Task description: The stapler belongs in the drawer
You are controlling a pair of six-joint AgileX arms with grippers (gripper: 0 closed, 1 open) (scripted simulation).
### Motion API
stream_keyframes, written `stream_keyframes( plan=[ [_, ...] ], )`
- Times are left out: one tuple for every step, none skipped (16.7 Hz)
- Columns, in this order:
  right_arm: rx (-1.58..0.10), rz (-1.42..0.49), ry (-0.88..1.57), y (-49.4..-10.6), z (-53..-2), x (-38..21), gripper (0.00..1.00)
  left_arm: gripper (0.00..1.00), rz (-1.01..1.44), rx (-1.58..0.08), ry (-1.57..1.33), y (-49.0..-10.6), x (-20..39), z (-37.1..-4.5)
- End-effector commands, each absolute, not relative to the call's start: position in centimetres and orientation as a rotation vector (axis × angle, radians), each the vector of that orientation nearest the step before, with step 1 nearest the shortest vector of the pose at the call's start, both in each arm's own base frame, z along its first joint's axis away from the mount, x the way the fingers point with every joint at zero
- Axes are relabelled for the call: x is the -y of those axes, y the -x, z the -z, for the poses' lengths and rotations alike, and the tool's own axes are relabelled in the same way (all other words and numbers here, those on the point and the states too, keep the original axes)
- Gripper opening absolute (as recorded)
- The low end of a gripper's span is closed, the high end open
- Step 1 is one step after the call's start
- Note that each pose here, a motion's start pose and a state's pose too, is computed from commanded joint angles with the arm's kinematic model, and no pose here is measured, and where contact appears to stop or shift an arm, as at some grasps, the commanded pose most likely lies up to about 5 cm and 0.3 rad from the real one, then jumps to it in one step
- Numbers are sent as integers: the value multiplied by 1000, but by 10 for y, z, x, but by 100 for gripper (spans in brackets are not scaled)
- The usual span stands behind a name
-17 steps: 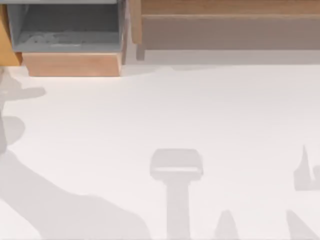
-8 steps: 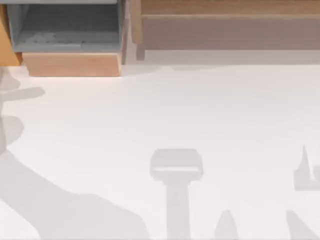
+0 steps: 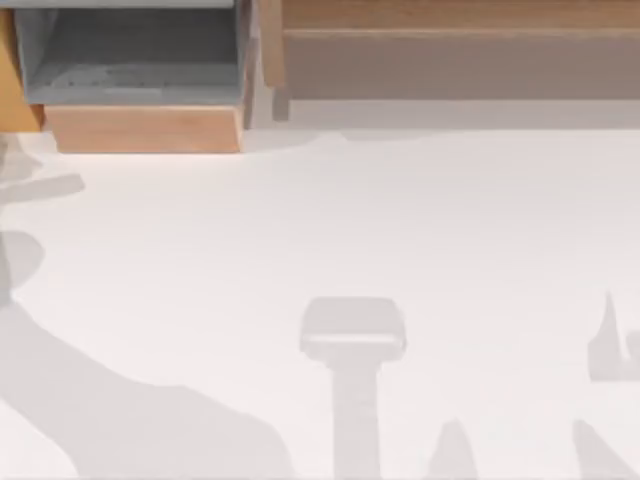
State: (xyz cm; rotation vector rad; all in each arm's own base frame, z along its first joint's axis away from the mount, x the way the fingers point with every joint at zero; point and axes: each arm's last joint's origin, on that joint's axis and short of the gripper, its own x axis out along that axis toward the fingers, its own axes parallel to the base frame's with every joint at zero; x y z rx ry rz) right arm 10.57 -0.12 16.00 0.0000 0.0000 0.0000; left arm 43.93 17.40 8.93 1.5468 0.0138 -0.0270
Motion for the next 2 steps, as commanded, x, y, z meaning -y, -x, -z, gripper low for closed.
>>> stream_keyframes(
  plan=[
    [0, 0, 0, -106, -160, 1, 100, 100, 27, -14, -1547, -439, -174, -89],
    [0, 0, 0, -106, -160, 1, 100, 100, 27, -14, -1547, -439, -174, -89]
  ],
)
